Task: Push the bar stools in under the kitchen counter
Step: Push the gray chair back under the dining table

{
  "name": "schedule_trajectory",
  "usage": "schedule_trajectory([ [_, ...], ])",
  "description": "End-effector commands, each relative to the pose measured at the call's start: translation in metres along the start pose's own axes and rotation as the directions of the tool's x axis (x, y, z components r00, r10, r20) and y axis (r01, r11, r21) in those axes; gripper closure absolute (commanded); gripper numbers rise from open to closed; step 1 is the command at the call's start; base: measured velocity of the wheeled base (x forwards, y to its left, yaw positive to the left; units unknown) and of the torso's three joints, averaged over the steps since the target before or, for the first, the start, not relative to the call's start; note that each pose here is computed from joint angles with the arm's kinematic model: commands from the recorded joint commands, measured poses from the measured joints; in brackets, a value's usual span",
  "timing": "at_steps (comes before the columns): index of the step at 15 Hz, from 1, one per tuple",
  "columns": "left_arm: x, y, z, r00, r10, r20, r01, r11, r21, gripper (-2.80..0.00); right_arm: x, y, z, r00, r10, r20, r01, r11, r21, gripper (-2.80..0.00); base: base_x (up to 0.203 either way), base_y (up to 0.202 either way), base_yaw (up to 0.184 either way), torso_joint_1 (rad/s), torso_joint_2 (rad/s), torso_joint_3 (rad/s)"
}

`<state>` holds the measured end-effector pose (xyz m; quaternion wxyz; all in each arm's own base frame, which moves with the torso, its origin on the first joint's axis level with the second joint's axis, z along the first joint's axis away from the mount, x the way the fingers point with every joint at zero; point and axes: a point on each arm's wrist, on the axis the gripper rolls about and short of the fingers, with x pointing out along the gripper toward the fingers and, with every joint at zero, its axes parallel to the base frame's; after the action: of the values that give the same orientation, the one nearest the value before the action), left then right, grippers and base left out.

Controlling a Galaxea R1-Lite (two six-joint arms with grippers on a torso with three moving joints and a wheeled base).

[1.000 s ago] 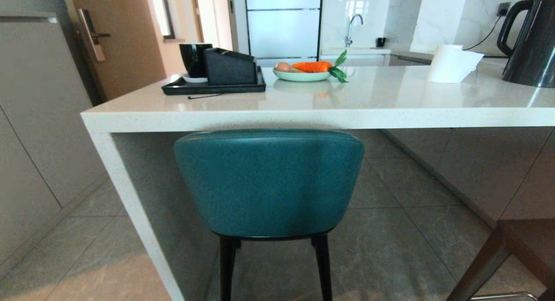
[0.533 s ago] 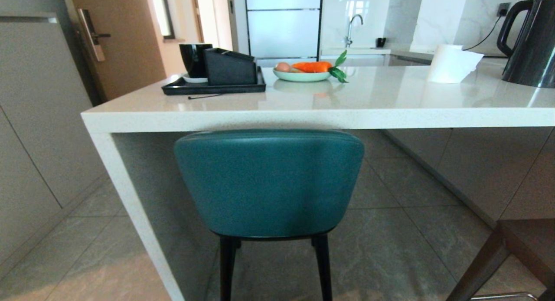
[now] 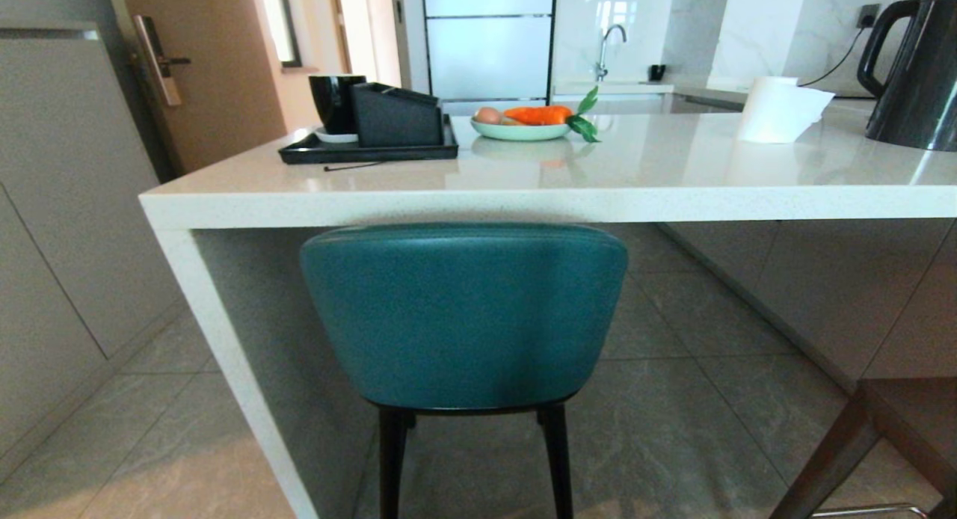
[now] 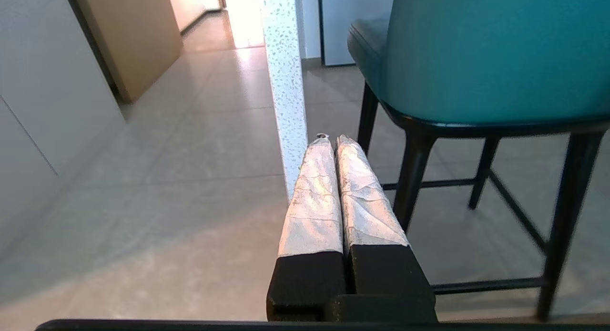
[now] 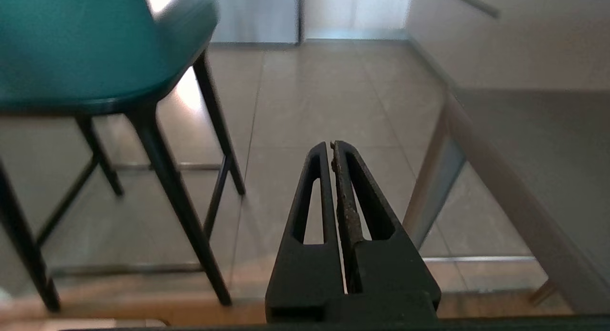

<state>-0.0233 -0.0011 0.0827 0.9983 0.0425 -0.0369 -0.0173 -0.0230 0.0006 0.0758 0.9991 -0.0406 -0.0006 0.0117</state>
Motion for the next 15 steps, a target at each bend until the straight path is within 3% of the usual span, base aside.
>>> schedule_trajectory([
  [1,0.0004,-0.0003,-0.0036,1.0,-0.004,-0.028,0.005,1.0,0.027,0.0,0.0004,0.0003,-0.0014,1.0,0.01,-0.009,-0.01,1.0,-0.016,0.0,0.0,0.0,0.0,0.0,0.0,0.0],
  [2,-0.0003,-0.0006,-0.0092,0.996,-0.004,-0.091,0.007,0.999,0.031,0.0,0.0004,0.0001,-0.0014,1.0,0.002,-0.009,-0.002,1.0,0.005,0.0,0.0,0.0,0.0,0.0,0.0,0.0],
  [4,-0.0001,-0.0001,-0.008,0.997,0.018,-0.078,-0.017,1.0,0.013,0.0,0.0006,-0.0006,-0.0006,1.0,-0.028,0.001,0.028,0.995,0.091,0.0,0.0,0.0,0.0,0.0,0.0,0.0],
  [5,0.0,0.0,-0.0081,0.997,0.02,-0.076,-0.019,1.0,0.004,0.0,0.0006,-0.0006,-0.0006,1.0,-0.03,0.002,0.029,0.995,0.093,0.0,0.0,0.0,0.0,0.0,0.0,0.0],
  [7,-0.0001,0.0005,-0.0078,0.996,0.041,-0.076,-0.047,0.996,-0.079,0.0,0.0006,-0.0006,-0.0006,1.0,-0.03,0.002,0.029,0.995,0.092,0.0,0.0,0.0,0.0,0.0,0.0,0.0],
  [15,0.0001,0.0006,-0.007,0.997,0.041,-0.065,-0.046,0.995,-0.083,0.0,0.0006,-0.0007,-0.0006,1.0,-0.028,0.002,0.028,0.995,0.093,0.0,0.0,0.0,0.0,0.0,0.0,0.0],
])
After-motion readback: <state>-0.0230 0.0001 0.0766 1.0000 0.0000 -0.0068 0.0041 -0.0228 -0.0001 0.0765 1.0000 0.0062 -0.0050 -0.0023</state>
